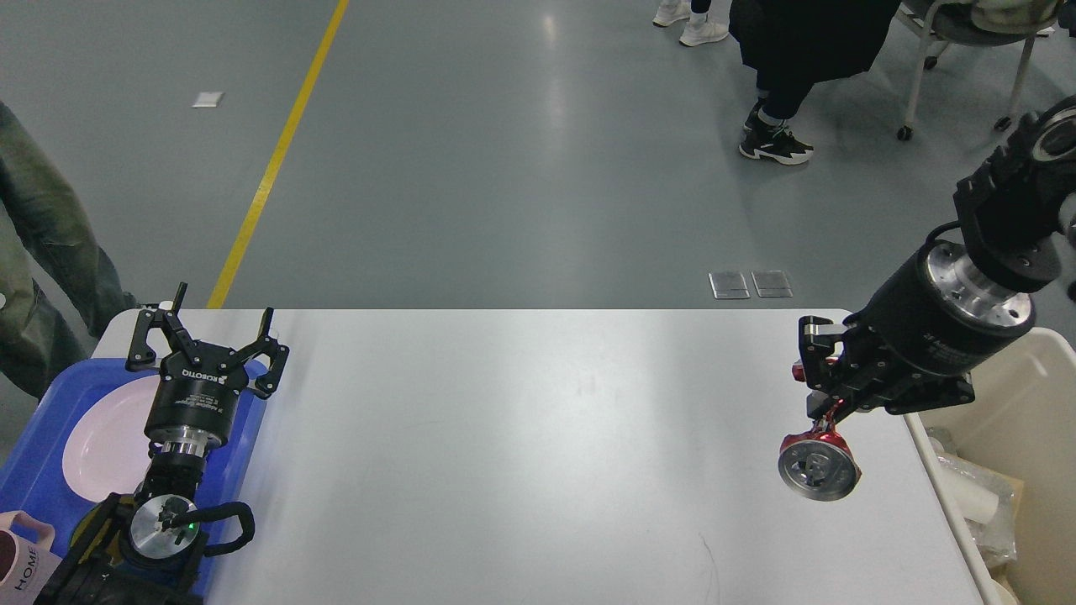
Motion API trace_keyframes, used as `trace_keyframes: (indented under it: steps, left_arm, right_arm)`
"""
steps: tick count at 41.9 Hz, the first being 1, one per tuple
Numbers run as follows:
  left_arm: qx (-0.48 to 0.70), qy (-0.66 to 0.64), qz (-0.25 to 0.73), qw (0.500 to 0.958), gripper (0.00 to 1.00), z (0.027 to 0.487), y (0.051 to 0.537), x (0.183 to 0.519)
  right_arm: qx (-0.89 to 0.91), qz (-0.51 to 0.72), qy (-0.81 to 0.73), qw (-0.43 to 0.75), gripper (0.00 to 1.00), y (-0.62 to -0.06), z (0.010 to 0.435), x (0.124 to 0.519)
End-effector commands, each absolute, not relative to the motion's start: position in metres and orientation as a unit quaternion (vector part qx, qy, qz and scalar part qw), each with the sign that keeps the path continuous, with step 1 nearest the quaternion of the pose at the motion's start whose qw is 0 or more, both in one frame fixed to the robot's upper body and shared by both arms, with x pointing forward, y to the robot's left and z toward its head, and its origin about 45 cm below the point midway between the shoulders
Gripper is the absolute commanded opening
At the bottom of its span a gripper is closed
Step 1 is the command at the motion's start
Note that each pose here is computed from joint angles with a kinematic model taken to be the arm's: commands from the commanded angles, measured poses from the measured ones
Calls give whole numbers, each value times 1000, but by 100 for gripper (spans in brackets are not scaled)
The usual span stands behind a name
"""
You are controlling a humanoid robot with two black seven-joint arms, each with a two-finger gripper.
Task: Tidy desktop
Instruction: 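Lift the red can and carry it into the white bin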
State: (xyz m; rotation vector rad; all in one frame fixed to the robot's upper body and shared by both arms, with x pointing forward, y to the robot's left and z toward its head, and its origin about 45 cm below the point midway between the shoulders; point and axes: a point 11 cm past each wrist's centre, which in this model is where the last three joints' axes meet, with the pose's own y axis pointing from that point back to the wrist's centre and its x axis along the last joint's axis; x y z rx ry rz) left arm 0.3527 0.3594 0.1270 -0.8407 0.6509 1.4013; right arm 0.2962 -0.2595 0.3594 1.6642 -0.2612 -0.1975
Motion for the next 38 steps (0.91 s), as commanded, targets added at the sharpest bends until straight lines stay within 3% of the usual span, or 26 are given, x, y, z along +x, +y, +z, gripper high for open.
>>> trace_keyframes:
  steps: [1,5,20,29,38]
  left_arm:
    - [-368,285,614,638,97,127,359,353]
    - [-368,285,614,638,97,127,359,353]
    - [-368,285,614,637,97,126,360,352]
    - [-368,285,614,637,97,126,360,352]
    - [-368,285,614,637,97,126,360,352]
  right_arm:
    - [724,-91,-146,668,0,-276,360,304]
    - [712,-99,-185,670,0,-302,358,314]
    - [591,-138,-391,692,0,-494,304,373]
    - [528,-150,-467,693,0,-563,244,367]
    - [449,-86,-503,733,0,-581,169,352]
